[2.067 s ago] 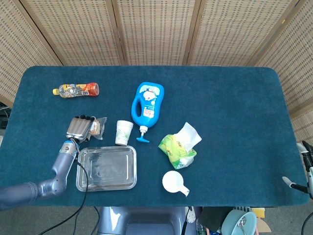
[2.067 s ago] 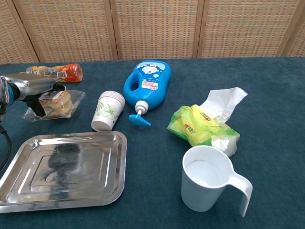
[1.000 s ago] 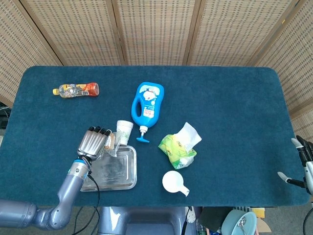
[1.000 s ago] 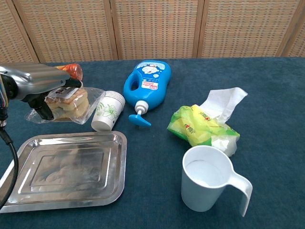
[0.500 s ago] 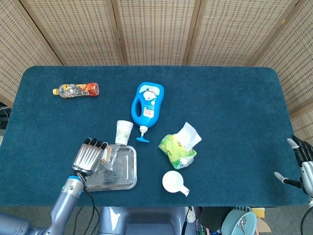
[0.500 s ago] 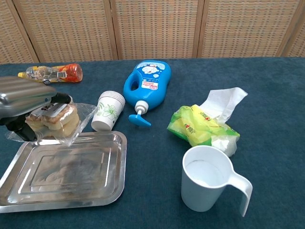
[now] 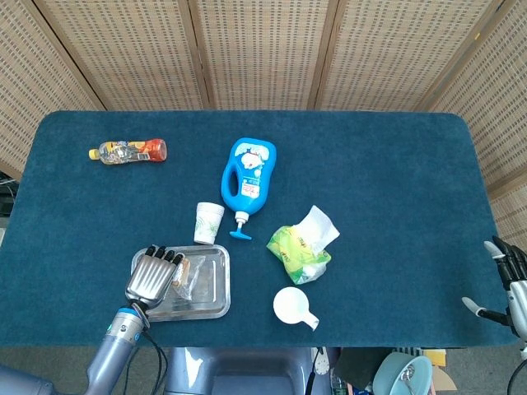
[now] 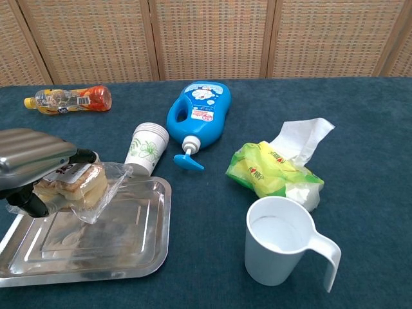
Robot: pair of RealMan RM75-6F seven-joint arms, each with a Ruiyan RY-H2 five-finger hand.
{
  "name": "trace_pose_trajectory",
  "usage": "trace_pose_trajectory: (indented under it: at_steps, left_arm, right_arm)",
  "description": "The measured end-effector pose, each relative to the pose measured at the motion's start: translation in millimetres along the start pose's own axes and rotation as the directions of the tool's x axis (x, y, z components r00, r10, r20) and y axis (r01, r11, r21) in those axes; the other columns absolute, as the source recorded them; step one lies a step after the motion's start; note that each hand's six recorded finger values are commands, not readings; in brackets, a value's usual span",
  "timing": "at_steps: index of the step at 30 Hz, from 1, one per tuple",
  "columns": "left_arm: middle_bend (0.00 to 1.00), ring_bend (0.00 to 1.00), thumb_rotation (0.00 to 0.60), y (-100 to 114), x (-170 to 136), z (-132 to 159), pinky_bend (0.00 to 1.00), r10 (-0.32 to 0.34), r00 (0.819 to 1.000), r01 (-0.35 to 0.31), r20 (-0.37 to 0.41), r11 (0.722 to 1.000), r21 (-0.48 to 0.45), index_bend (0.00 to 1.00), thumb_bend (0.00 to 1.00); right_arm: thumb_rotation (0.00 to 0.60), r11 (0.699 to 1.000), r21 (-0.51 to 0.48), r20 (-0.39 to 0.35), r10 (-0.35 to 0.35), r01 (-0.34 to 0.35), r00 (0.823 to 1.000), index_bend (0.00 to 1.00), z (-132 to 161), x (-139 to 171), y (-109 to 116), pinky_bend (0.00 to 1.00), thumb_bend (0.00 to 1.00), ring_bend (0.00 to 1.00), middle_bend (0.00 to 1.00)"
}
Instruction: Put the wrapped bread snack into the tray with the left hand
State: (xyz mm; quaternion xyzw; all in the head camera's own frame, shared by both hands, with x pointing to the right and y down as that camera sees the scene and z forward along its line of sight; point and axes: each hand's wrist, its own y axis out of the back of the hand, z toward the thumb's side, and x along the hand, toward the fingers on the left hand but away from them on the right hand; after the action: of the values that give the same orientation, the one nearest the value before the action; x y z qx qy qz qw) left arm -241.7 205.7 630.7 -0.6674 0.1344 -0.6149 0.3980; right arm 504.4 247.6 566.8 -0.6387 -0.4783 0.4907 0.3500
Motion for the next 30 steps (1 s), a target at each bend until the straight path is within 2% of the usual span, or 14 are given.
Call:
trace_pose_trajectory:
  at_steps: [3,5,8,13,22,30]
  left_arm:
    - [0.22,0.13,0.6,1.2,-2.8,1.4,0.11,0.001,1.0,-0.001,0.008,1.0,-0.001,0.4,0.49]
    - [0.11,0.05,0.6,1.6,-5.2,1.6,0.05,-0.003,1.0,0.003,0.011,1.0,0.002,0.29,0.44]
    - [0.01,0.0,0.6,2.0,-8.3,0.3,0.0,-0.011,1.0,0.011,0.007,1.0,0.005,0.13,0.38]
    - [0.0,0.0,0.6,3.6,-14.4,-4.5,0.0,-0.028,0.999,0.028,-0.017,1.0,0.002,0.03,0.26]
    - [0.0,0.0,0.6,6.1,-24.0,-10.8,0.0,-0.055,0.997,0.055,-0.048,0.998,0.003,0.0,0.12]
    - [0.0,0.0,0.6,16.1,-29.3,-15.7,0.0,-0.005,0.998,0.005,-0.064,1.0,0.002,0.0,0.15]
  right_arm:
    - [0.6,1.0,-0.001,-0.001,-0.006,0.006,1.0,0.0,0.2,0.3,0.7,0.0,0.13,0.0,0.0]
    - [0.6,1.0,-0.002,-0.003,-0.011,0.011,1.0,0.0,0.8,1.1,1.5,0.0,0.13,0.0,0.0]
    - [0.6,1.0,-0.003,-0.004,-0.013,0.013,1.0,0.0,1.0,2.4,1.7,0.0,0.13,0.0,0.0]
    - [0.6,1.0,-0.003,-0.008,-0.019,0.019,1.0,0.0,1.9,3.2,2.7,0.0,0.13,0.0,0.0]
    - [0.6,1.0,-0.002,-0.013,-0.024,0.024,1.0,0.0,4.3,2.1,1.8,0.0,0.13,0.0,0.0]
    - [0.6,1.0,0.002,-0.008,-0.018,0.018,1.0,0.0,3.5,2.6,0.8,0.0,0.13,0.0,0.0]
